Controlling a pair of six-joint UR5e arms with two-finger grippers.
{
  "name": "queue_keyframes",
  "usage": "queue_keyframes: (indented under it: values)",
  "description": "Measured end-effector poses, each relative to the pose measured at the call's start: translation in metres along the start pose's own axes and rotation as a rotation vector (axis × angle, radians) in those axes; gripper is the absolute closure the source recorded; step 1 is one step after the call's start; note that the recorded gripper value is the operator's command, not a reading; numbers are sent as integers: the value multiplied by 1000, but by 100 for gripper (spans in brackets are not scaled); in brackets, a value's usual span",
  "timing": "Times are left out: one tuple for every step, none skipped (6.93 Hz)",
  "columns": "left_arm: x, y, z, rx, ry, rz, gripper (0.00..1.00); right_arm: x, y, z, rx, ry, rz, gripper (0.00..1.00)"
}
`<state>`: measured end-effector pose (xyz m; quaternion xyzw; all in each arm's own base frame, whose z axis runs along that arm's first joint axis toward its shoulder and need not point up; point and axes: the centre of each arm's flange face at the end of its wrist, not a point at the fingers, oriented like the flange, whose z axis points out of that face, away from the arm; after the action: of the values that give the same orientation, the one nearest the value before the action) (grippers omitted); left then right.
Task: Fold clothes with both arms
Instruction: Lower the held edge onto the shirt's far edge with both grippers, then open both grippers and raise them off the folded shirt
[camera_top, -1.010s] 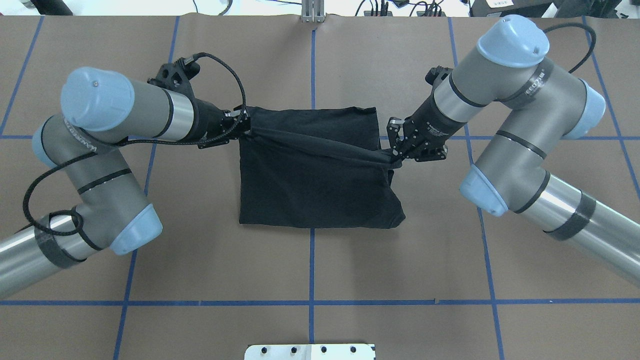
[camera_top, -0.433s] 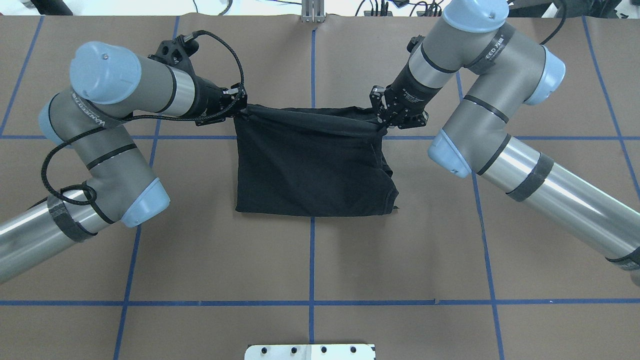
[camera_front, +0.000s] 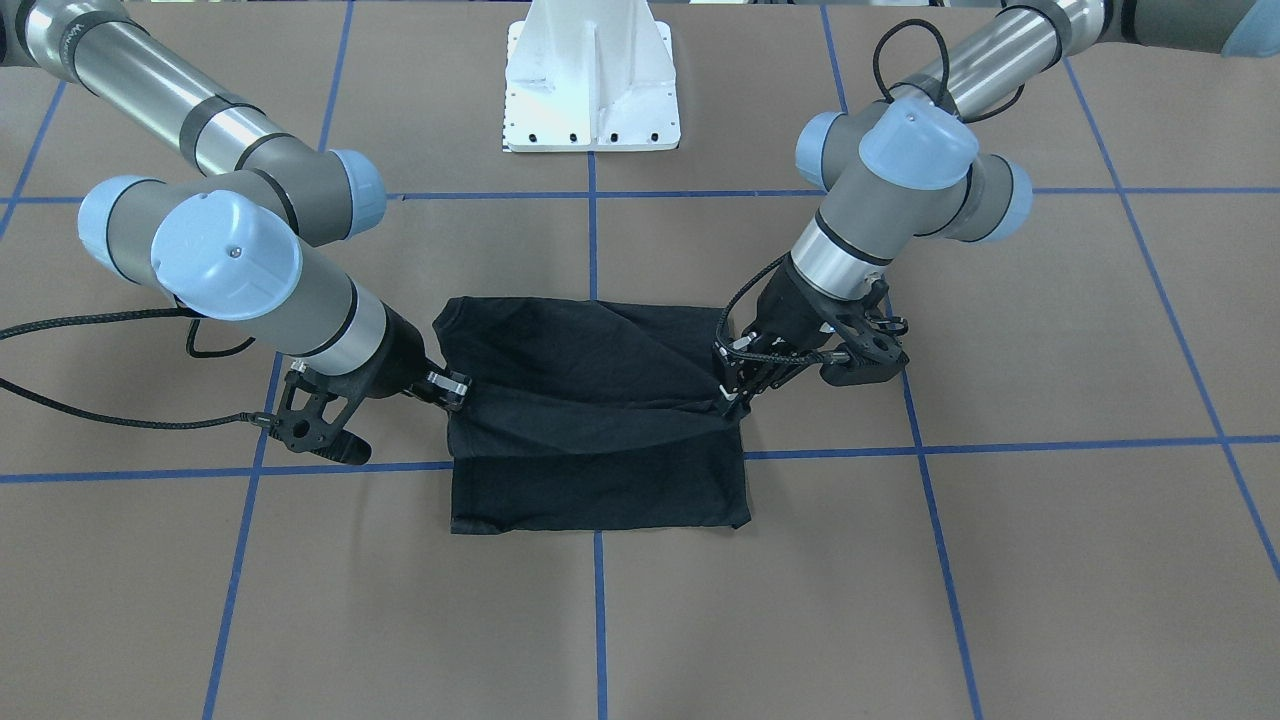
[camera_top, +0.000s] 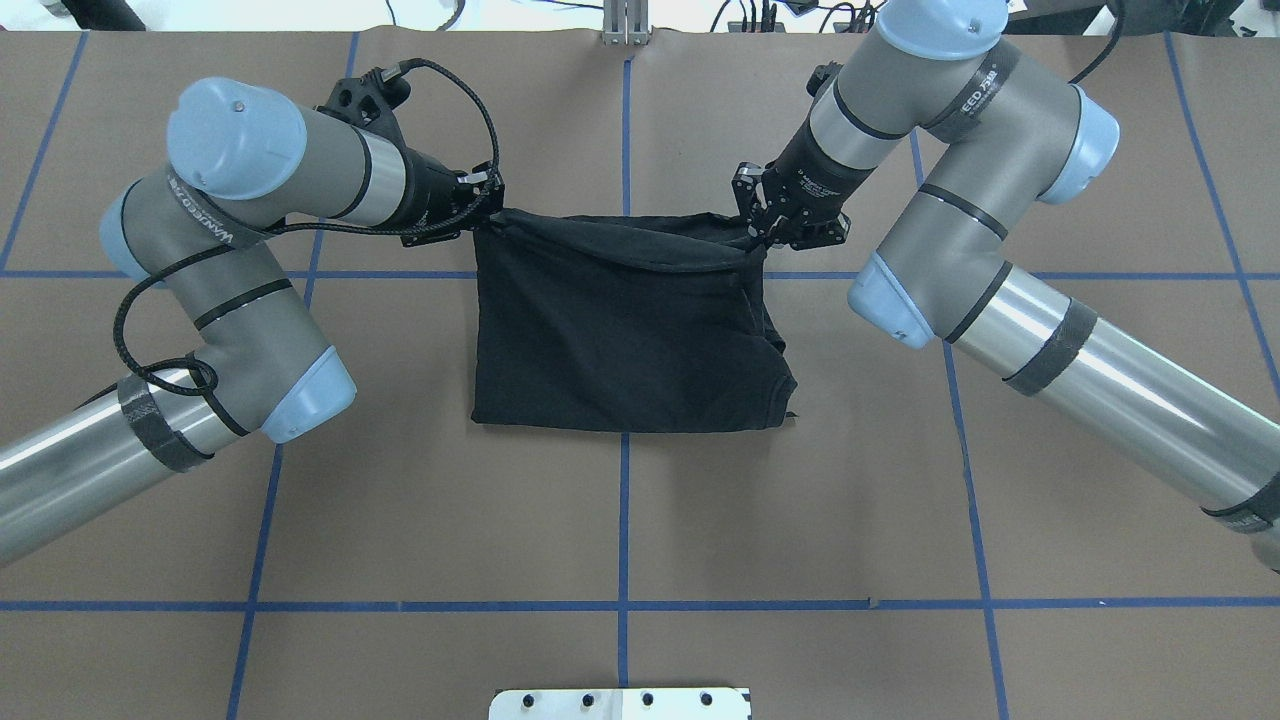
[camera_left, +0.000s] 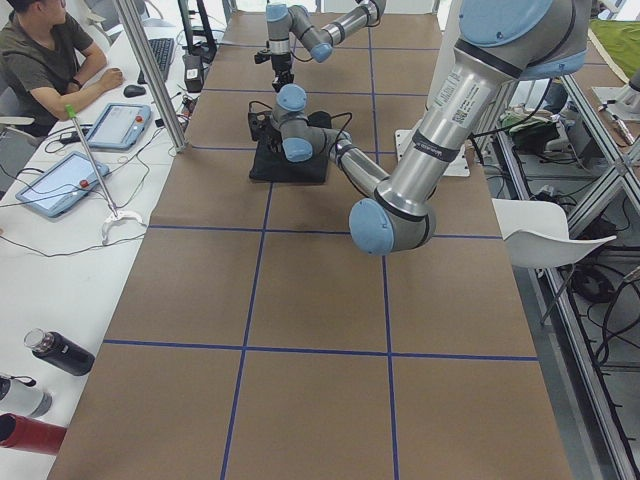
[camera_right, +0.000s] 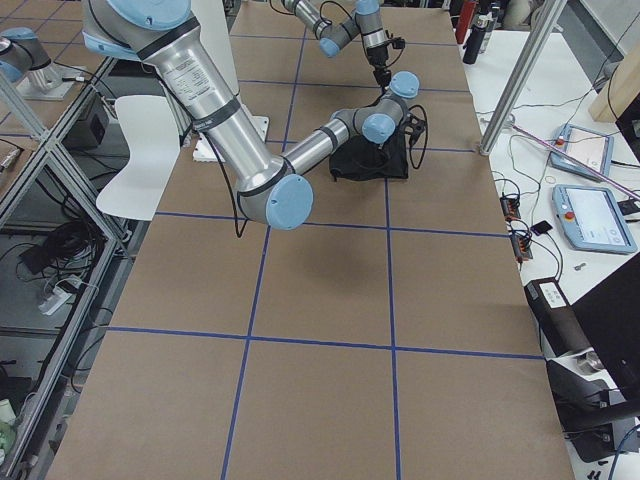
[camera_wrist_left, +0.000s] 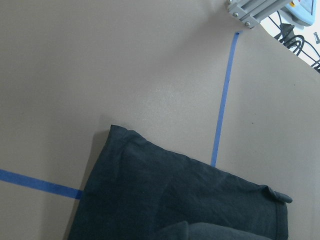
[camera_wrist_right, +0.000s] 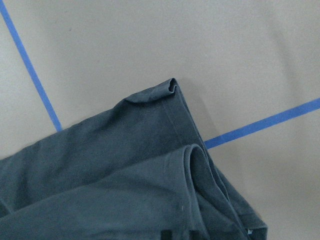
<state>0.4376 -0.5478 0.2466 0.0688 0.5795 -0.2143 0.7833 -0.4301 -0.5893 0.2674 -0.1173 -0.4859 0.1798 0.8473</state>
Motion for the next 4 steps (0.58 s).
queue_keyframes:
  values:
    - [3,-4,-2,7,5,-29,1,4,-11,1,13,8,18,1]
    - [4,-11,-7,18,7,-47,1,7,-19,-1,23,13,32,1]
    - [3,-19,-10,28,5,-56,1,7,-23,-3,28,12,40,1]
    - [3,-24,-14,34,3,-60,1,3,-22,-5,30,6,42,1]
